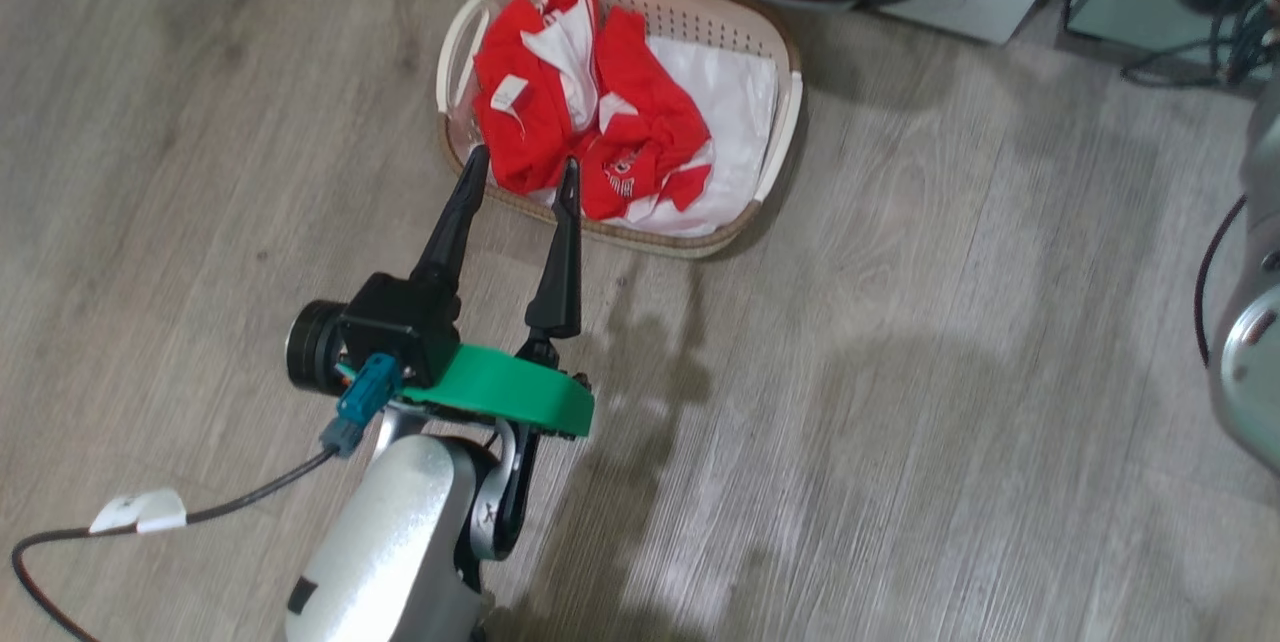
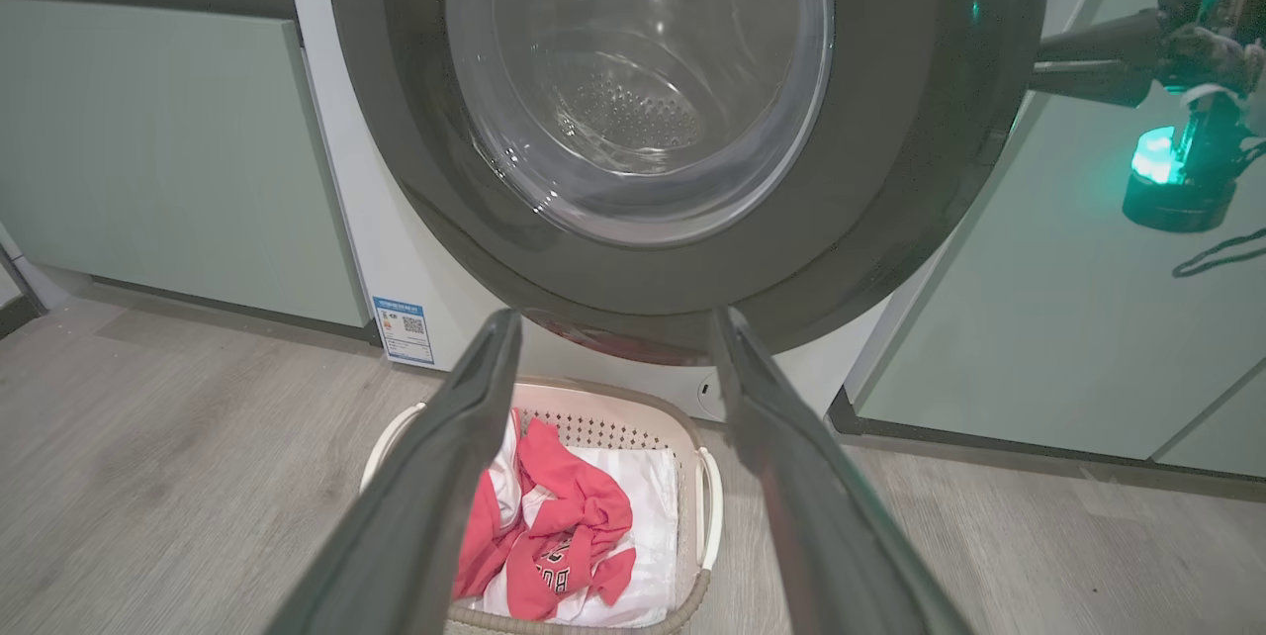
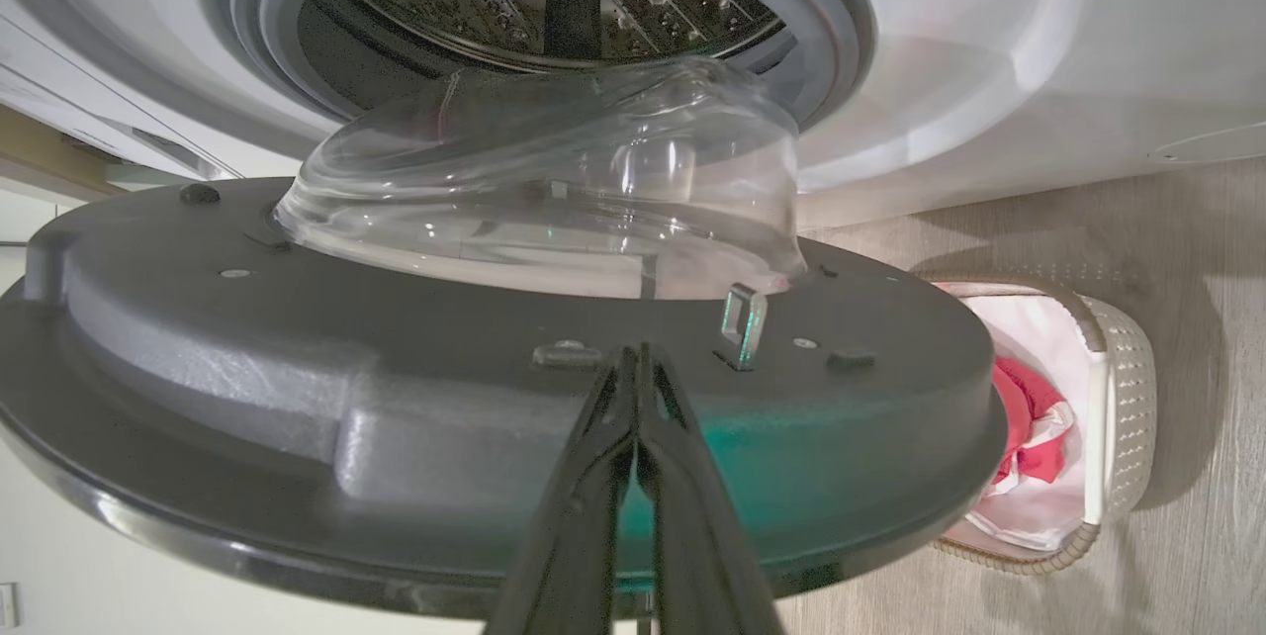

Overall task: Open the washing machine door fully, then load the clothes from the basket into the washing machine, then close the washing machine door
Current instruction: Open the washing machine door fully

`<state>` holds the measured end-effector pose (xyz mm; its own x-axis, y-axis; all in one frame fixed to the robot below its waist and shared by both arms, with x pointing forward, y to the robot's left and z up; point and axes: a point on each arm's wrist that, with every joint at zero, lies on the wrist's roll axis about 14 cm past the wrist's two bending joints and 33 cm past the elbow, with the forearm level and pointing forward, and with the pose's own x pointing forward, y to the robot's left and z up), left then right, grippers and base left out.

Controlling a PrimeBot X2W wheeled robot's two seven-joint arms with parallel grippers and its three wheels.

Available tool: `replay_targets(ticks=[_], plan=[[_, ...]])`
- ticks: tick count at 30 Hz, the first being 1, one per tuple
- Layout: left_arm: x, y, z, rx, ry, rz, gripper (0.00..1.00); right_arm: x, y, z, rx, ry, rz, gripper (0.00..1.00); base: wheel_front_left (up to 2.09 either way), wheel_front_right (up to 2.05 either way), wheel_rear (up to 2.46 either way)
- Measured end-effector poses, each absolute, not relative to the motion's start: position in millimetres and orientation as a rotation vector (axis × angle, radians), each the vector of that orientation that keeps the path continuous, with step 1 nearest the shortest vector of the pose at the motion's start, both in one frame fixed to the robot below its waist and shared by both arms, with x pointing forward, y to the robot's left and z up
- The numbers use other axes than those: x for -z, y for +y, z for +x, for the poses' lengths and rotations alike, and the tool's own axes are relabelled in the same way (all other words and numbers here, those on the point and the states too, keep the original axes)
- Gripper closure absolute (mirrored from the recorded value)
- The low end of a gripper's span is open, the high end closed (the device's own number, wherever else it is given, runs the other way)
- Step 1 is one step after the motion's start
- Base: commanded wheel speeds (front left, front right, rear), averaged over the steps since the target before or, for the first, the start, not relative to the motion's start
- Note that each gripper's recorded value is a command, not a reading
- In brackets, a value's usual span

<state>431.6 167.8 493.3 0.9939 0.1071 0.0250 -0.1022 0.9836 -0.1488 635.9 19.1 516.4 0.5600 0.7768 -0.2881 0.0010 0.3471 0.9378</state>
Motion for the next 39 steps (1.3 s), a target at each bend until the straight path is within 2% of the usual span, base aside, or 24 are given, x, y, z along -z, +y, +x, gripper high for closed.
replay_targets(ticks=[13, 39], plan=[[-510, 181, 410, -0.149, -0.068, -0.138, 0.00, -516, 39, 599, -0.659, 0.917, 1.096, 1.00, 0.00, 0.00, 0.00], [-525, 230, 337, -0.328, -0.106, -0.120, 0.00, -511, 134, 495, -0.907, 1.127, 1.048, 1.00, 0.00, 0.00, 0.00]])
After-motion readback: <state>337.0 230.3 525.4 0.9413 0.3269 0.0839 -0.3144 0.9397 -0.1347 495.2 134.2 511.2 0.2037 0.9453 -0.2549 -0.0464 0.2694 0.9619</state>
